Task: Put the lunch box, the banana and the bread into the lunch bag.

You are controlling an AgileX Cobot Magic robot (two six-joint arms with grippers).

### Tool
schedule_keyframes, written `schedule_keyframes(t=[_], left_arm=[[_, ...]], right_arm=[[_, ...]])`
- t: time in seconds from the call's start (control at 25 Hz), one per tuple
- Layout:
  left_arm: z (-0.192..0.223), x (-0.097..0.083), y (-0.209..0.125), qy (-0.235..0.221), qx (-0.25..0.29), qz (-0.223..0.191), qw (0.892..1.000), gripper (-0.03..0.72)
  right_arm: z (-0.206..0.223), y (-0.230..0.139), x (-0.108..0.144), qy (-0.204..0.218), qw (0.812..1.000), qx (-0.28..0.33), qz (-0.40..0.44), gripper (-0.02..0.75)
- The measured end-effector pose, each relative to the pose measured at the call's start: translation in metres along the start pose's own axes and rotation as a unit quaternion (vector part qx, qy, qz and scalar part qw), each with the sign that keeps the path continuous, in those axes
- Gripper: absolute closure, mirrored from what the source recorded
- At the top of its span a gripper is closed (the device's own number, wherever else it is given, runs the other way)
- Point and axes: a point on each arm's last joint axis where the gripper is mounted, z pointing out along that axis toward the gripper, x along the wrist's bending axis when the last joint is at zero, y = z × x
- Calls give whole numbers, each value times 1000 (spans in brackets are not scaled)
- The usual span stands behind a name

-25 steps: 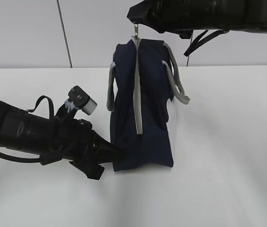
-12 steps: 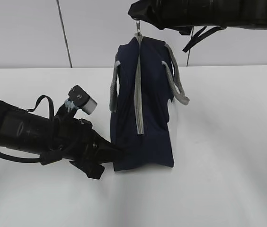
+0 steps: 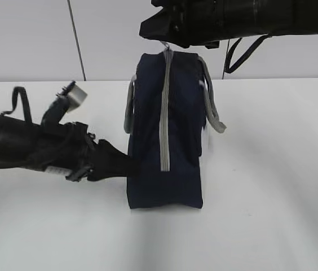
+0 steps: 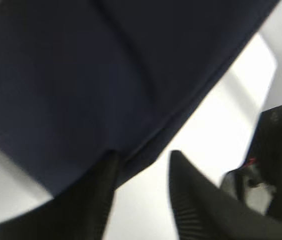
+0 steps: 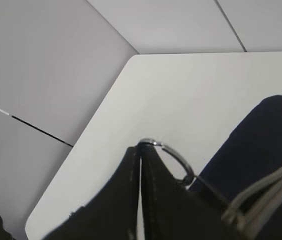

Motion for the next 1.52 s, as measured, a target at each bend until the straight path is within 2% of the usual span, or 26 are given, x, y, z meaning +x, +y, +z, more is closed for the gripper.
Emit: schedule_keyframes(t=[0.08,0.16,0.32,0.48,0.56,0.72,0.8,1.16,1.32,1.52], left_arm=[[-15,-7,7,-9,-11,-29,999,263],[-27,-13,11,-14,-15,-58,998,193],[-47,-29,19,-24,-33,-123,992,158],[-57,-40,30,-31,-56,-219,974,156],[-60,-40,40,-27,-70,-235,969,156],[-67,-41,66,-3,-109,-248,963,200],[-69,-40,76,12,-112,-245,963,222],[-45,-27,83,18,-62,-278,958,233],[-28,-31,79,14,-40,-277,960,235],[-23,-39,84,18,-46,-260,964,266]], right_arm=[[0,-1,0,2,1000,5,-2,754],[0,-1,1,5,1000,8,-4,754],[0,-1,2,7,1000,10,-6,754],[0,-1,2,9,1000,13,-9,754],[0,-1,3,10,1000,14,-10,755],[0,-2,3,12,1000,17,-12,754],[0,-2,3,14,1000,18,-13,754],[0,-3,4,17,1000,21,-13,754],[0,-3,4,17,999,25,-17,754],[0,-4,4,19,999,28,-19,754]])
